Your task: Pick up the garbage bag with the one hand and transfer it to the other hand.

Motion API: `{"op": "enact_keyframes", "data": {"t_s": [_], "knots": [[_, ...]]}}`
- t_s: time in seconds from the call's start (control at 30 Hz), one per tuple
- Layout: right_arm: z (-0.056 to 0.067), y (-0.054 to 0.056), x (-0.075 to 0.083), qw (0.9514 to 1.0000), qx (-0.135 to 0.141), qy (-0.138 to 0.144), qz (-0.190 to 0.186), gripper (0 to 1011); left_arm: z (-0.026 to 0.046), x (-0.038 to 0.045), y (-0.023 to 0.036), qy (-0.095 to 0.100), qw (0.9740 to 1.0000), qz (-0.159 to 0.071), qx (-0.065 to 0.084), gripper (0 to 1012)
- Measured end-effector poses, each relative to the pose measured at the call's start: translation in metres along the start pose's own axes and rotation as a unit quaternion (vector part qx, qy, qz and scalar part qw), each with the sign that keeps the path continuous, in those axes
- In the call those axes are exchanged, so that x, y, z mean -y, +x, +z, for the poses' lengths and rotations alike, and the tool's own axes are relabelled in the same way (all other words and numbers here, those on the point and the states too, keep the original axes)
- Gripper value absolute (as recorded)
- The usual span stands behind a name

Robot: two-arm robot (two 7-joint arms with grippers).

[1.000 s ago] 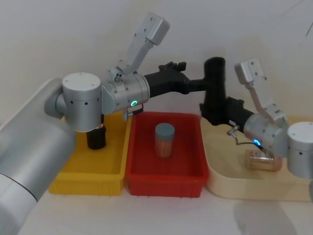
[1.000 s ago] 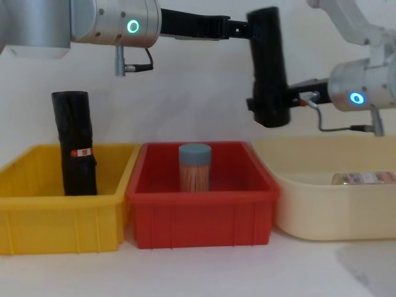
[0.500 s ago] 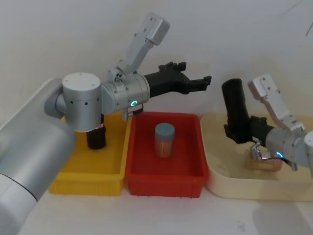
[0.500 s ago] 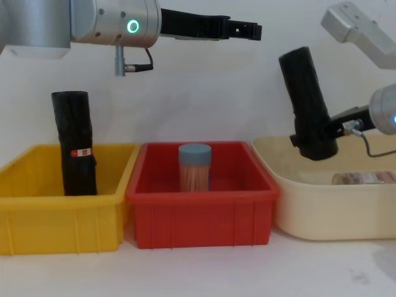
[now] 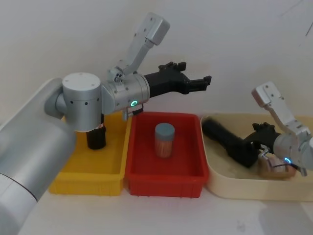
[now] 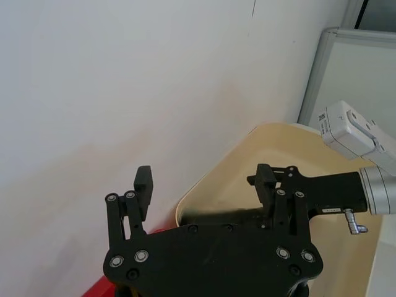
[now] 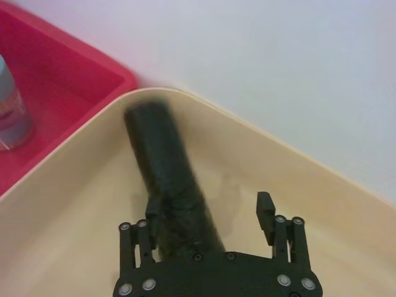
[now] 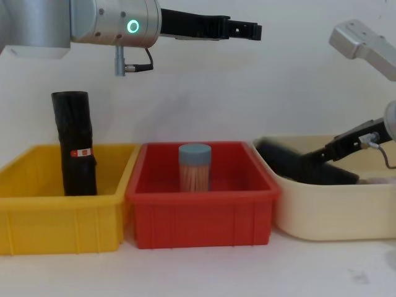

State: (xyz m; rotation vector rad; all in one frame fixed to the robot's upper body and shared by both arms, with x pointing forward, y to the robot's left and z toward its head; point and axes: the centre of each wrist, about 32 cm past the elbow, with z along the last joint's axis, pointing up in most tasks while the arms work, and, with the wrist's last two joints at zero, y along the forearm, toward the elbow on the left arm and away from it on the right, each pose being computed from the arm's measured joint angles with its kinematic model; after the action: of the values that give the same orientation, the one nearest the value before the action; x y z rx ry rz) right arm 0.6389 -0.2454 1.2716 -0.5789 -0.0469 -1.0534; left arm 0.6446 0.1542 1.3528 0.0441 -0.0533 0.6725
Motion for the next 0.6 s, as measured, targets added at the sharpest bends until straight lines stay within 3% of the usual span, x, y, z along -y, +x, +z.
{"op": "enact_keyframes", "data": {"t_s": [0.13, 0.6], "knots": [[-0.0012, 0.0013, 0.0005, 1.0, 0.002, -0.007, -0.001, 1001, 0.0, 0.0, 0.0, 0.0, 1.0, 0.0, 0.0, 1000], [-0.0032, 0.0035, 0.0013, 0.9999, 0.004, -0.016, -0.003, 1004, 0.0, 0.0, 0.0, 0.0, 1.0, 0.0, 0.0, 1001]]}}
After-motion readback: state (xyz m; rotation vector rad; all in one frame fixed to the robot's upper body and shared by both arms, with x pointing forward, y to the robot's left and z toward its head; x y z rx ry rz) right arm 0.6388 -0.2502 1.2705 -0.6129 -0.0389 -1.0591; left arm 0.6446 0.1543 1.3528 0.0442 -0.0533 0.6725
